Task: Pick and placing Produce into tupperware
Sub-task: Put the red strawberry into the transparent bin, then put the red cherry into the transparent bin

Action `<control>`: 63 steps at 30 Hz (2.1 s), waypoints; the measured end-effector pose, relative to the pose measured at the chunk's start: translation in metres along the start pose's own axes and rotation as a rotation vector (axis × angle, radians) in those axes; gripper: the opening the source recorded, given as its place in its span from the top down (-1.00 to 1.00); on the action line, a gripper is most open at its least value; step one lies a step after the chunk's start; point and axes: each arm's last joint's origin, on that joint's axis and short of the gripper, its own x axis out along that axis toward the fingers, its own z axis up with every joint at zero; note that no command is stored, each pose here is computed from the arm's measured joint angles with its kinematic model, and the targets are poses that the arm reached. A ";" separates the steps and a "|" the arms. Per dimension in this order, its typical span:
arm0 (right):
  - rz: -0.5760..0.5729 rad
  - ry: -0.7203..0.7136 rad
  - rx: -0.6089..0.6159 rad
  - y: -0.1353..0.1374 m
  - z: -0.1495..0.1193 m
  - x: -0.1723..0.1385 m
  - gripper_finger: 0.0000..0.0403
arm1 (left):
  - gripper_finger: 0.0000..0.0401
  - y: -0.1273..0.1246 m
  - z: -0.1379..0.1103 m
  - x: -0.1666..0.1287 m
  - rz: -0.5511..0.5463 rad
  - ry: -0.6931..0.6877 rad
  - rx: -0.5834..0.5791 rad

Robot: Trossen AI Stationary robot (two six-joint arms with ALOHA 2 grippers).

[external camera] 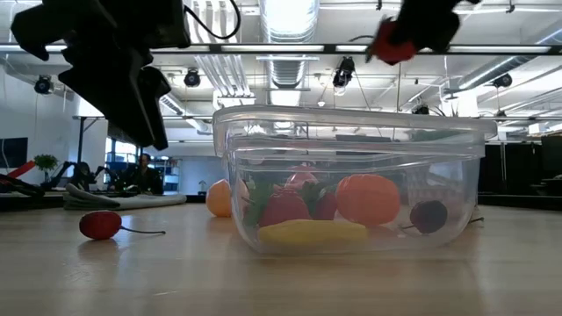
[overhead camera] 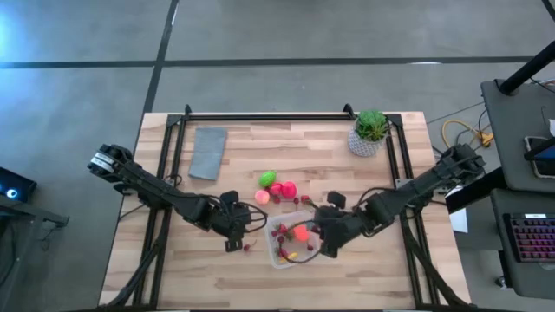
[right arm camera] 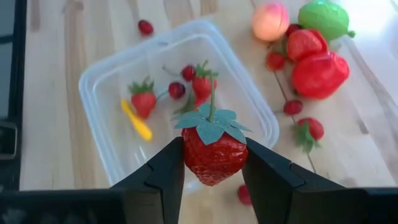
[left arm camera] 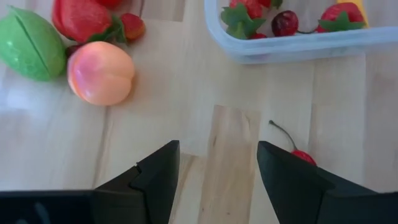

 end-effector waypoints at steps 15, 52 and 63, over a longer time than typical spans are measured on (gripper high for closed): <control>0.163 0.079 0.108 0.007 0.013 0.042 -0.01 | 0.00 0.000 -0.001 0.000 -0.005 0.009 -0.009; -0.148 0.202 0.091 -0.015 -0.004 0.016 -0.35 | 0.00 -0.053 -0.020 0.027 -0.160 0.025 0.052; -0.160 0.197 0.064 -0.016 -0.005 0.016 -0.33 | 0.00 -0.053 -0.022 0.032 -0.139 0.029 0.053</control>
